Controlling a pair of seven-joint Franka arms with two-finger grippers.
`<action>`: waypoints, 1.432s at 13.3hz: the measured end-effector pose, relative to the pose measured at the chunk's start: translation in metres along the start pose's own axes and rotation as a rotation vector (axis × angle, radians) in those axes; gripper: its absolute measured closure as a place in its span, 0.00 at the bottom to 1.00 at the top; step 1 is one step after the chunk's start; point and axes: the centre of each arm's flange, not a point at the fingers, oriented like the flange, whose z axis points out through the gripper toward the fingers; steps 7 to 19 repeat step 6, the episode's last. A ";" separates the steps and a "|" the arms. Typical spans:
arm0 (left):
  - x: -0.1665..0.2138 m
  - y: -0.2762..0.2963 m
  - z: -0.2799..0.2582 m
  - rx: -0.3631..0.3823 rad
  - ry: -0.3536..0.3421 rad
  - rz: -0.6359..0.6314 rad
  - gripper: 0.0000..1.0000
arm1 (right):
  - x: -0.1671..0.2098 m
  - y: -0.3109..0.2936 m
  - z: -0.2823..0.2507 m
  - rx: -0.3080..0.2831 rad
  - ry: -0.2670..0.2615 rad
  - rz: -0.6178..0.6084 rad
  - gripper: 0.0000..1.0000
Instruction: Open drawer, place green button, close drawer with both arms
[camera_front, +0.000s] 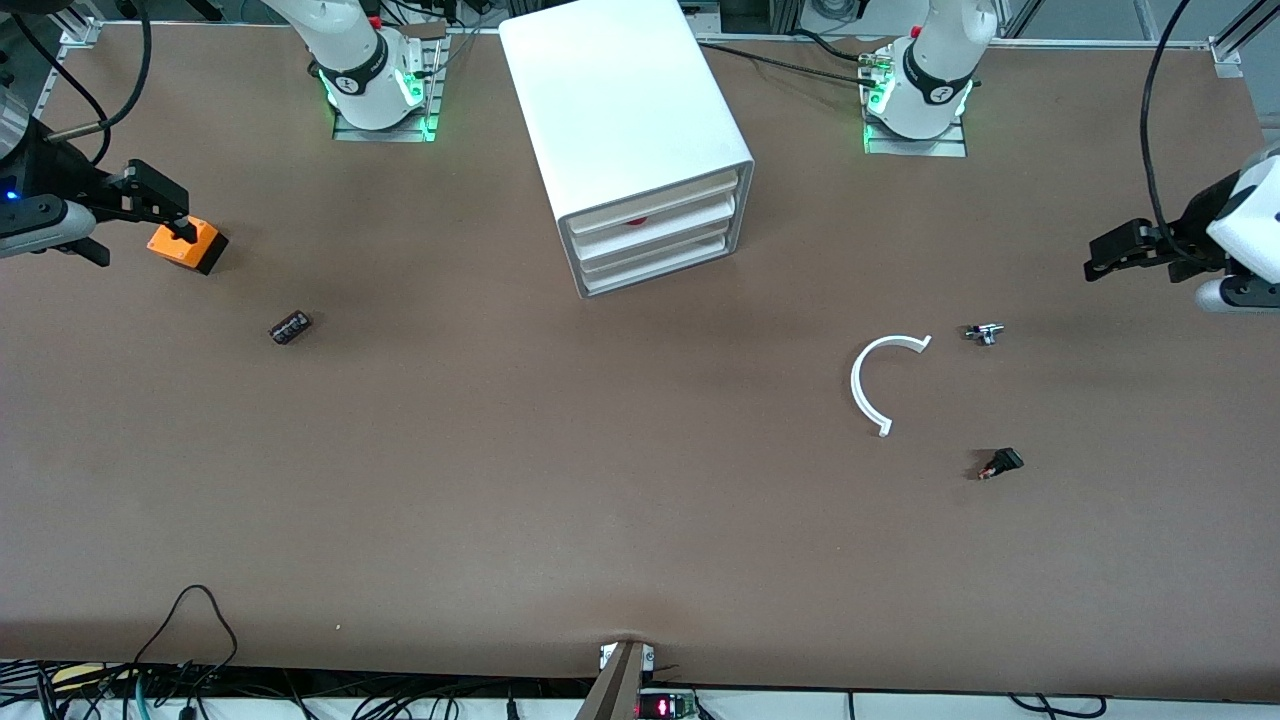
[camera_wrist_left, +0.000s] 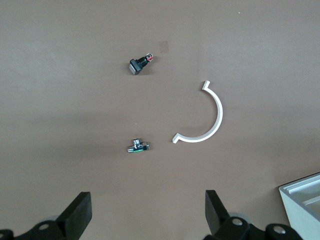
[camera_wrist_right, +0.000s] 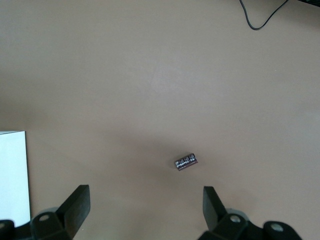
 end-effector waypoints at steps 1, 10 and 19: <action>0.000 -0.002 -0.001 -0.001 0.001 0.006 0.00 | 0.000 0.000 0.000 0.000 0.000 0.000 0.00; -0.016 0.012 -0.022 0.023 0.014 0.041 0.00 | 0.000 0.000 0.000 0.000 0.000 0.000 0.00; -0.016 0.012 -0.022 0.023 0.014 0.041 0.00 | 0.000 0.000 0.000 0.000 0.000 0.000 0.00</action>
